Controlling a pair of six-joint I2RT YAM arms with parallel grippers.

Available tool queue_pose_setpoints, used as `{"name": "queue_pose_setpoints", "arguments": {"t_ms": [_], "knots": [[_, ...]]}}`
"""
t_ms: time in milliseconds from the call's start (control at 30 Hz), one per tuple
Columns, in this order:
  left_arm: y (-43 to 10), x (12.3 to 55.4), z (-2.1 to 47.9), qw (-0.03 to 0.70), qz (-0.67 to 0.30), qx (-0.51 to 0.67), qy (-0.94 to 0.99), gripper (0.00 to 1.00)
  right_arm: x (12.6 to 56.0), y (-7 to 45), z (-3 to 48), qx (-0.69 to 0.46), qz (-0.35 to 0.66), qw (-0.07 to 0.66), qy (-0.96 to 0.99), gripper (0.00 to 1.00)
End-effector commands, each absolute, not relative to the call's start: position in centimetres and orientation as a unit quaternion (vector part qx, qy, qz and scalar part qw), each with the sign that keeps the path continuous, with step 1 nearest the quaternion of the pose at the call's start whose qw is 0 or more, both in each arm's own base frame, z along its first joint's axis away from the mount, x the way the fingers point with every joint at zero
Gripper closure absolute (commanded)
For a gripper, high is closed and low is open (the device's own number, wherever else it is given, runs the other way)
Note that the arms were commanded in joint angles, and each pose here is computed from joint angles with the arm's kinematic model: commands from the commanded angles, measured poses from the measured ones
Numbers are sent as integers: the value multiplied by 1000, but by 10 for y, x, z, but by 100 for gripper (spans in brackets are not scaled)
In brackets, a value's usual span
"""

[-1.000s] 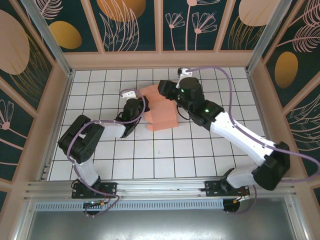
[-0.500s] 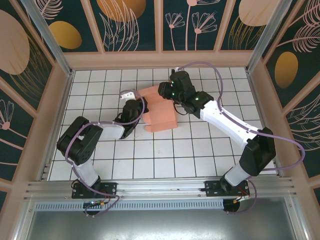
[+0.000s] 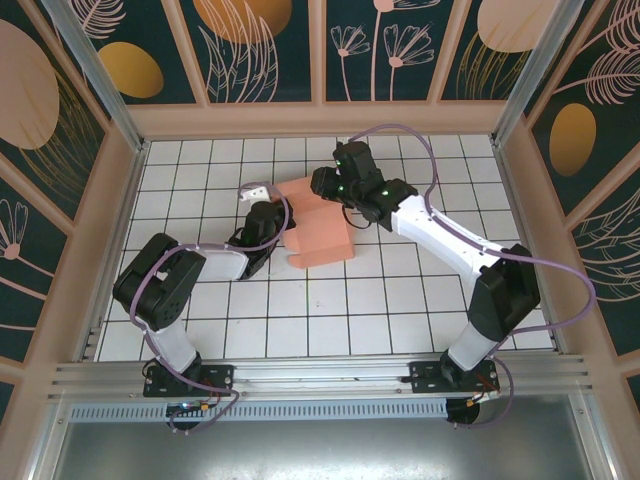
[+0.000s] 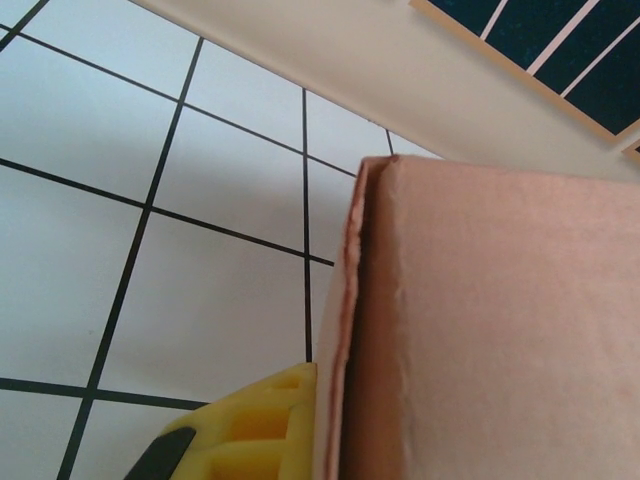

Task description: Fold the paper box

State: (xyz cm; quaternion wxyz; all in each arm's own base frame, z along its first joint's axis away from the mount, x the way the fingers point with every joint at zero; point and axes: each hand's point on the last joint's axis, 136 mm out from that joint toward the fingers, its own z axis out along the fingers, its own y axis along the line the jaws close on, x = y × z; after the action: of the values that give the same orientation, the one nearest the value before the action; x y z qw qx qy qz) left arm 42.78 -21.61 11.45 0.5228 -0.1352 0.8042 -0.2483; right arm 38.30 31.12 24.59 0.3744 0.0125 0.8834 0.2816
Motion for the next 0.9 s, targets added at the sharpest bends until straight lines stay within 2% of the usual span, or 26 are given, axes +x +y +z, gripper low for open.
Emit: {"name": "queue_pose_setpoints", "arguments": {"t_ms": [0, 133, 267, 533, 867], "knots": [[-218, 429, 145, 549, -276, -142, 776, 100, 384, 309, 251, 16, 258, 383, 887, 62], [-214, 427, 141, 549, -268, -150, 777, 100, 385, 292, 259, 30, 207, 419, 884, 52], [-214, 428, 143, 550, -270, -149, 776, 100, 390, 281, 255, 41, 164, 430, 887, 50], [-216, 428, 143, 549, -274, -147, 776, 100, 395, 304, 238, 19, 166, 398, 902, 62], [-215, 427, 157, 558, -283, -150, 766, 100, 398, 314, 229, 5, 150, 384, 911, 63]]}}
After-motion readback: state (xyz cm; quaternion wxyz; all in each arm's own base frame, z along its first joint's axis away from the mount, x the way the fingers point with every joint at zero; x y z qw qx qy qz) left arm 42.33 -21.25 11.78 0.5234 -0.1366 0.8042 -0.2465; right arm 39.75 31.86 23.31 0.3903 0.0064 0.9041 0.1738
